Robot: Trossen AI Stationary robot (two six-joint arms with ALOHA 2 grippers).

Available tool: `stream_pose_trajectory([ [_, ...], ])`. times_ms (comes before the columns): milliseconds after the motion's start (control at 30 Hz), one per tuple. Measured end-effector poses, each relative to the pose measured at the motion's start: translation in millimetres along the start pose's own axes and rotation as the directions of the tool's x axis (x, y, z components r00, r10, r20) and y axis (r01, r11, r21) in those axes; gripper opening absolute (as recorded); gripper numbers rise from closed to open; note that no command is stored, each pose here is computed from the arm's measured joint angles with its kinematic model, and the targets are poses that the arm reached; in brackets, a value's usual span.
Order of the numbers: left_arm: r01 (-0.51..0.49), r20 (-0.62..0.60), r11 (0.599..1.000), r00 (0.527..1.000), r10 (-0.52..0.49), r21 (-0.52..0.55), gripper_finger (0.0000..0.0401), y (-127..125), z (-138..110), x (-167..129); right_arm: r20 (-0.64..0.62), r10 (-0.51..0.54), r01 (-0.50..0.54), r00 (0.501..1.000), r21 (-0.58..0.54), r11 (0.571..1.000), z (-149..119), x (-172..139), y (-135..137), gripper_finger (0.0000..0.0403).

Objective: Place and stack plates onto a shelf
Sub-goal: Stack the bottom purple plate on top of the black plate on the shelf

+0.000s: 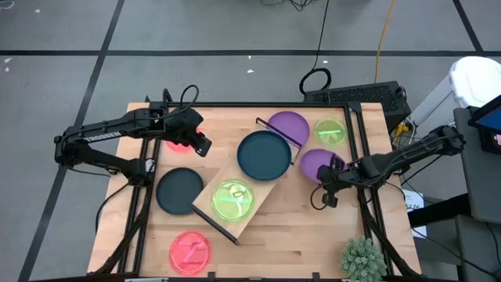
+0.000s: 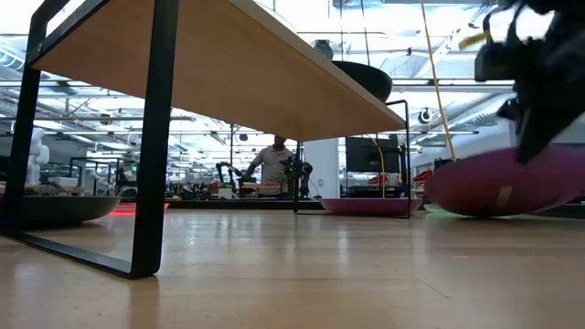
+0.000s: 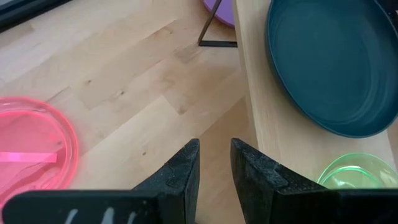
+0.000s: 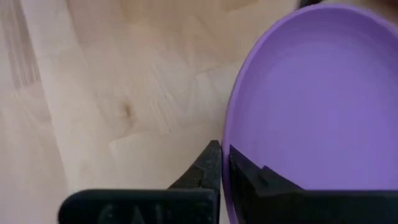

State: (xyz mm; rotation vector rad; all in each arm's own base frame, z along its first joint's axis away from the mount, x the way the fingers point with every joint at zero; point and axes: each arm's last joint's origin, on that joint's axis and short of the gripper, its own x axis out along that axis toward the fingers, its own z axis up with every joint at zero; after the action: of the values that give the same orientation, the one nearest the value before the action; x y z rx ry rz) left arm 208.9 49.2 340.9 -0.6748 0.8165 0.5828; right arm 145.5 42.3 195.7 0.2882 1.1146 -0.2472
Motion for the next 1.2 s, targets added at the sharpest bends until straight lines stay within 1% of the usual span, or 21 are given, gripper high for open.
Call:
stream_pose_trajectory([
  [133,0.0,0.001,1.0,1.0,0.0,0.011,0.0095,0,0,0,0.032,-0.054,0.053,0.998,0.017,0.998,14,-26,2,0.0001],
  [367,-0.01,0.009,1.0,1.0,0.01,0.021,0.0095,0,0,0,0.089,-0.096,0.093,0.991,0.042,0.995,32,-67,5,0.0],
  [467,-0.013,0.011,0.999,1.0,0.012,0.035,0.0095,0,0,0,0.086,-0.133,0.127,0.987,0.073,0.989,38,-82,5,0.0],
  [533,-0.013,0.011,0.999,1.0,0.012,0.035,0.0095,0,0,0,0.069,-0.148,0.143,0.987,0.072,0.987,42,-91,6,0.0],
  [700,-0.012,0.012,0.999,1.0,0.012,0.035,0.0095,0,0,0,0.058,-0.159,0.156,0.986,0.056,0.986,59,-109,14,0.0],
  [900,0.0,0.002,1.0,1.0,0.0,0.014,0.0095,-2,-1,0,0.062,-0.163,0.159,0.985,0.063,0.985,80,-122,27,0.0],
  [1200,0.019,-0.009,0.999,1.0,-0.019,0.045,0.0095,-8,-6,-1,0.095,-0.198,0.191,0.976,0.075,0.979,111,-144,44,0.0],
])
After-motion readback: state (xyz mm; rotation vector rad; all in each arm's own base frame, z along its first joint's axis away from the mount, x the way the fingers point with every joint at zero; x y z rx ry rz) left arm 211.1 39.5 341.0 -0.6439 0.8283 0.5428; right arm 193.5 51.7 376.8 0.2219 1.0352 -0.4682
